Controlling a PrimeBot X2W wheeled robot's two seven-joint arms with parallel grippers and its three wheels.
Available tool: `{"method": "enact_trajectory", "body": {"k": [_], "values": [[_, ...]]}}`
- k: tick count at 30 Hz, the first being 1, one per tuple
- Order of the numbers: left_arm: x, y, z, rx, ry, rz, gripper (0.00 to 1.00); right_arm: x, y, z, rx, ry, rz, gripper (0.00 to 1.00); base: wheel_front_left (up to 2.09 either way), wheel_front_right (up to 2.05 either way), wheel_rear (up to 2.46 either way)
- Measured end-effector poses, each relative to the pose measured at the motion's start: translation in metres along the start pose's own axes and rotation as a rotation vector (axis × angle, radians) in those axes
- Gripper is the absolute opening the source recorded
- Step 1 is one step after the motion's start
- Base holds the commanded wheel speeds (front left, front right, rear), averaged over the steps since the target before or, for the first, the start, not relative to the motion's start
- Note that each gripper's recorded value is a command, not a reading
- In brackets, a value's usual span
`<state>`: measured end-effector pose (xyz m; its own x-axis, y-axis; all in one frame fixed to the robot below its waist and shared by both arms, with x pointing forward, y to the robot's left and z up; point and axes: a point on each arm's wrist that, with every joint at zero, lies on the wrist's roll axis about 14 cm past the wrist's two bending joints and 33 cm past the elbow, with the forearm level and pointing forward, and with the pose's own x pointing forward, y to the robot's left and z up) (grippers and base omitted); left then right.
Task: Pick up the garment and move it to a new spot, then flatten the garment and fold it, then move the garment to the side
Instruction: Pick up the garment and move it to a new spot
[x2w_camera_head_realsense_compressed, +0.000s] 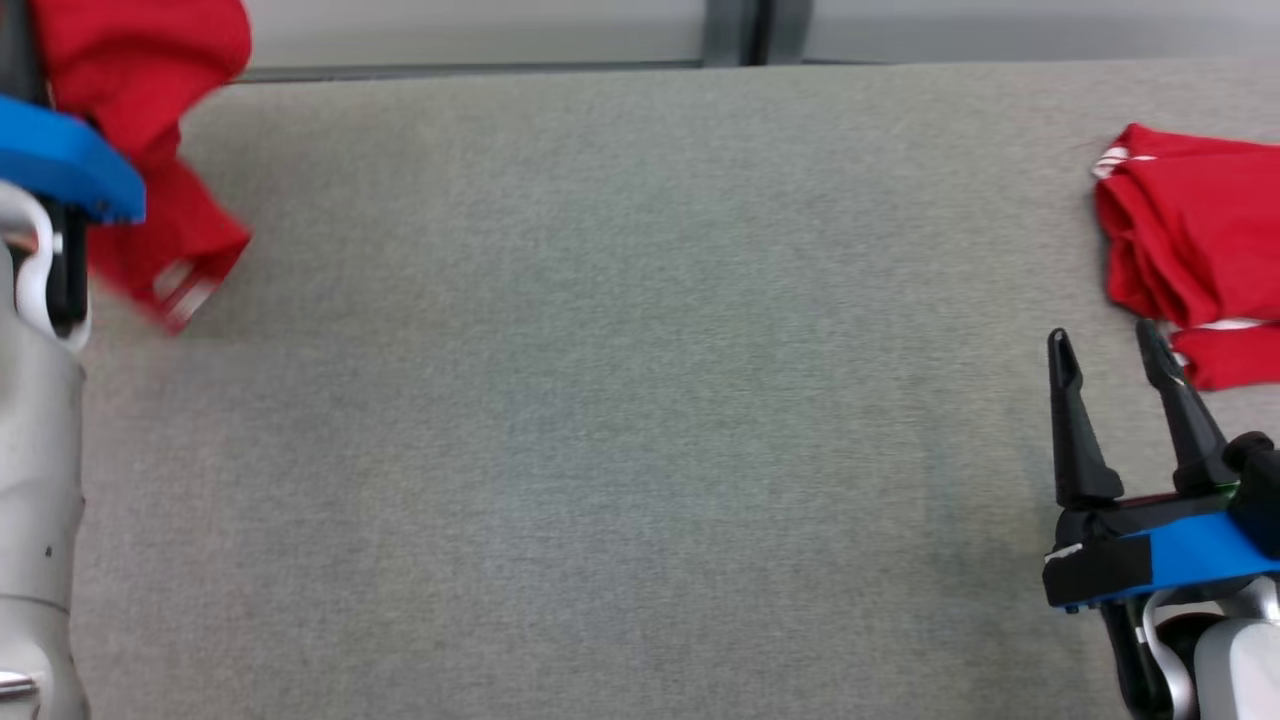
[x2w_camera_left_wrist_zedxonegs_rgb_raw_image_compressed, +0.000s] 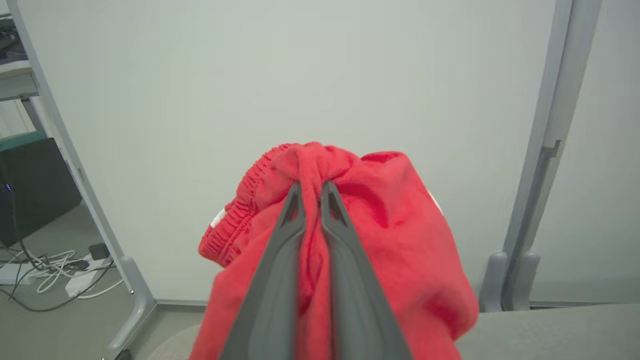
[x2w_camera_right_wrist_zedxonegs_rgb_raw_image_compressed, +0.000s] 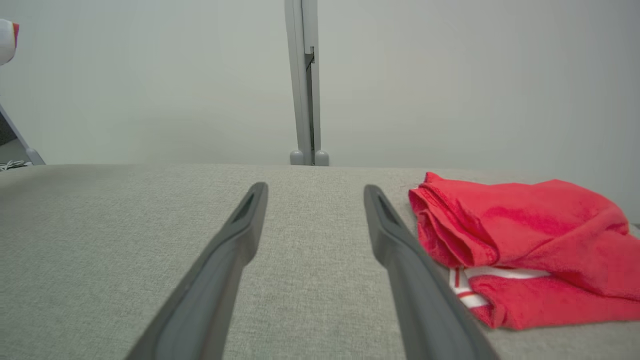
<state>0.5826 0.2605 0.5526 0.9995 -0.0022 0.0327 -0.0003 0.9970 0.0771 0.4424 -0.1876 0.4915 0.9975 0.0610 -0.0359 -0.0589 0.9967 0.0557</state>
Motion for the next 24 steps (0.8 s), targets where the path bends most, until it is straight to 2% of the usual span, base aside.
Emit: {"method": "enact_trajectory", "body": {"k": [4, 8, 14, 18, 24], "values": [[0.015, -0.049, 0.059, 0.022, -0.17, -0.122, 0.0, -0.014, -0.012, 0.005, 0.018, -0.019, -0.044, 1.0, 0.0, 0.0, 0.0], [0.02, -0.111, 0.104, 0.019, -0.293, -0.265, 0.0, -0.032, -0.029, 0.004, 0.031, -0.022, -0.102, 1.0, 0.0, 0.0, 0.0], [0.009, -0.202, 0.146, -0.036, -0.39, -0.47, 0.0, -0.055, -0.053, 0.0, 0.061, -0.029, -0.184, 1.0, 0.0, 0.0, 0.0], [-0.005, -0.249, 0.136, -0.066, -0.367, -0.581, 0.0, -0.065, -0.06, -0.004, 0.078, -0.027, -0.213, 1.0, 0.0, 0.0, 0.0], [-0.034, -0.293, 0.083, -0.115, -0.235, -0.693, 0.0, -0.071, -0.068, -0.005, 0.085, -0.036, -0.241, 1.0, 0.0, 0.0, 0.0]]}}
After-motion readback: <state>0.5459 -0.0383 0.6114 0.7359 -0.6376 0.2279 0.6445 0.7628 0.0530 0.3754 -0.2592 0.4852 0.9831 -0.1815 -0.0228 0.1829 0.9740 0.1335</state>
